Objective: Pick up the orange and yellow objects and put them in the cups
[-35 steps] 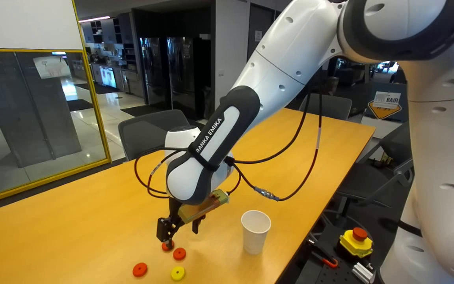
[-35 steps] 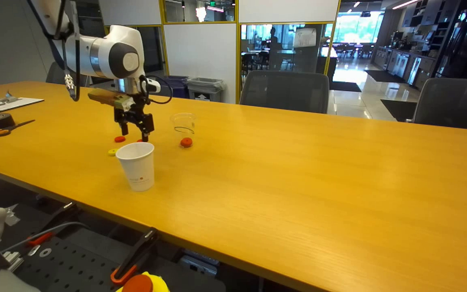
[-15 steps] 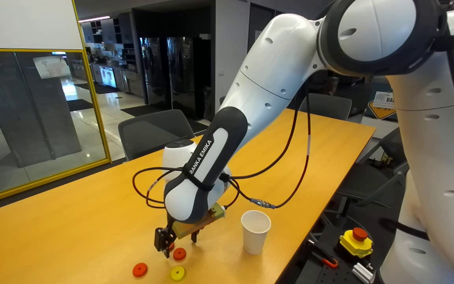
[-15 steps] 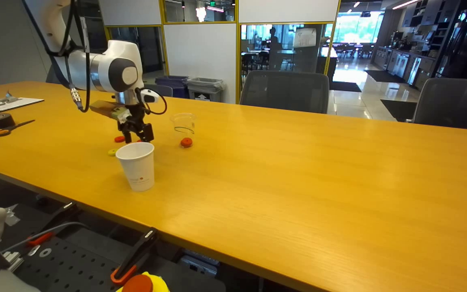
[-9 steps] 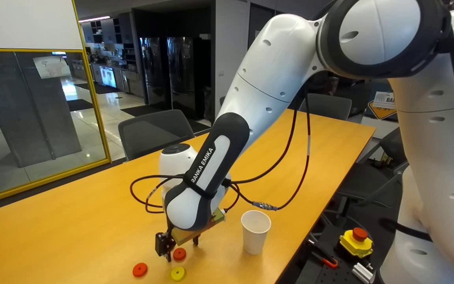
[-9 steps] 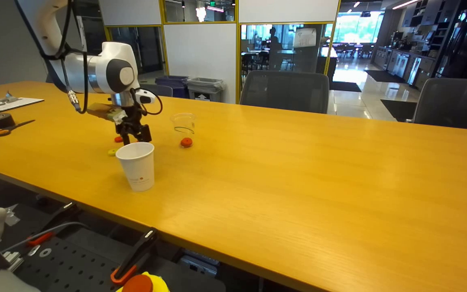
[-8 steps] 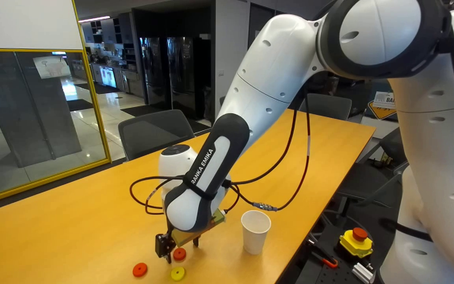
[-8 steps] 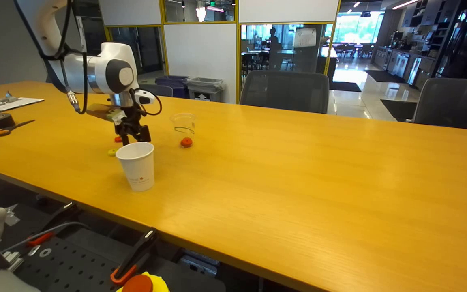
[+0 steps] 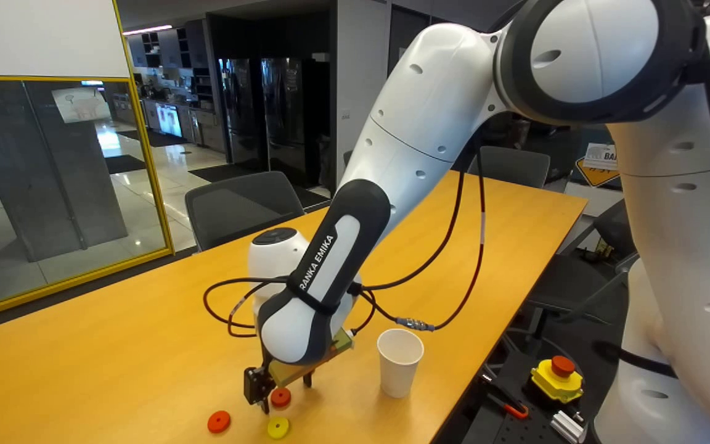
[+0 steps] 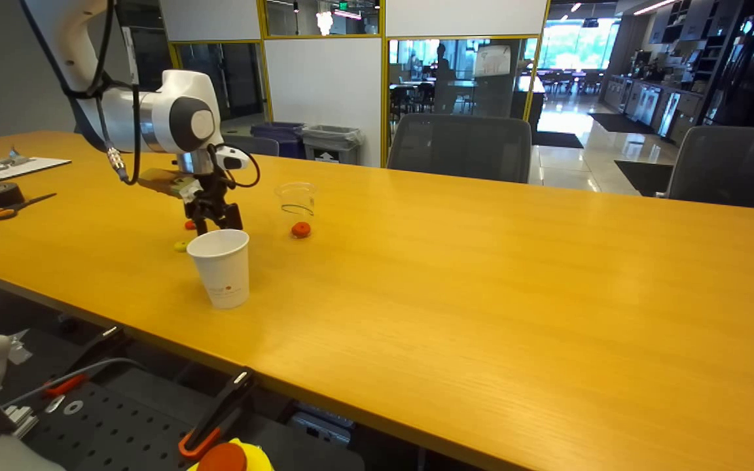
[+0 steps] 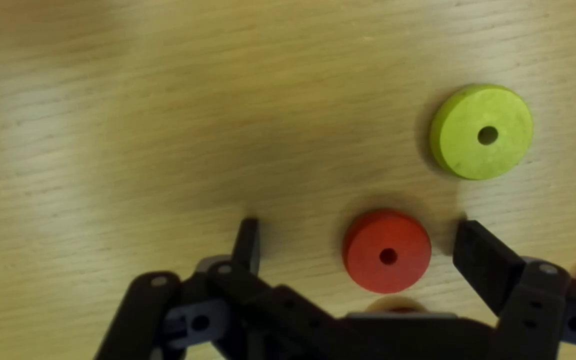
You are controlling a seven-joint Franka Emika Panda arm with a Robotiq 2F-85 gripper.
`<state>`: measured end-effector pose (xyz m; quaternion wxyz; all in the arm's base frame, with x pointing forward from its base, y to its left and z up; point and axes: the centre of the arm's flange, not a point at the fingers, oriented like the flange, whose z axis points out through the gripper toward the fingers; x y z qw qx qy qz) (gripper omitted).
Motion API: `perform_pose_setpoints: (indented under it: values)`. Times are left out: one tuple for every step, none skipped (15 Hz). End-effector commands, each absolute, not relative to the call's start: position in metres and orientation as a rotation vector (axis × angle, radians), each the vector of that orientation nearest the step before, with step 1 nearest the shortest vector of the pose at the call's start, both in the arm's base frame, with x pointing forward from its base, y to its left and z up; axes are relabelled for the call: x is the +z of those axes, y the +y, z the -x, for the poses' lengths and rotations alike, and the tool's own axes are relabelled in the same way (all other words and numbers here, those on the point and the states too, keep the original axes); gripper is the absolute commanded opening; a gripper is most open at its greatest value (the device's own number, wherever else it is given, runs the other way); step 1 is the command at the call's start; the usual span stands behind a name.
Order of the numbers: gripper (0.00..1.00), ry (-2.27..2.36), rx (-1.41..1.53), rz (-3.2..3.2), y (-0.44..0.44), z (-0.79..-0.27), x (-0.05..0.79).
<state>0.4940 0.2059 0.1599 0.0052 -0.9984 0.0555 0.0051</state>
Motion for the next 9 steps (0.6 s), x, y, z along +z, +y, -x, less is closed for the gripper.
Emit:
perform_pose_setpoints:
  values:
    - [0.98,0.191,-0.027,3.144,0.207,-0.497,0.164]
    - [0.75,0.192,-0.031,3.146,0.206,-0.497,0.164]
    - [0.74,0.192,-0.033,3.148,0.206,-0.497,0.164]
    - [0.70,0.191,-0.034,3.150,0.206,-0.497,0.165]
    - [0.63,0.192,-0.041,3.151,0.205,-0.496,0.167]
    - [0.54,0.190,-0.049,3.155,0.206,-0.496,0.169]
    - [0.46,0.187,-0.057,3.159,0.206,-0.496,0.172]
    - [0.40,0.186,-0.064,3.165,0.206,-0.496,0.174]
    - [0.31,0.183,-0.069,3.174,0.206,-0.495,0.176]
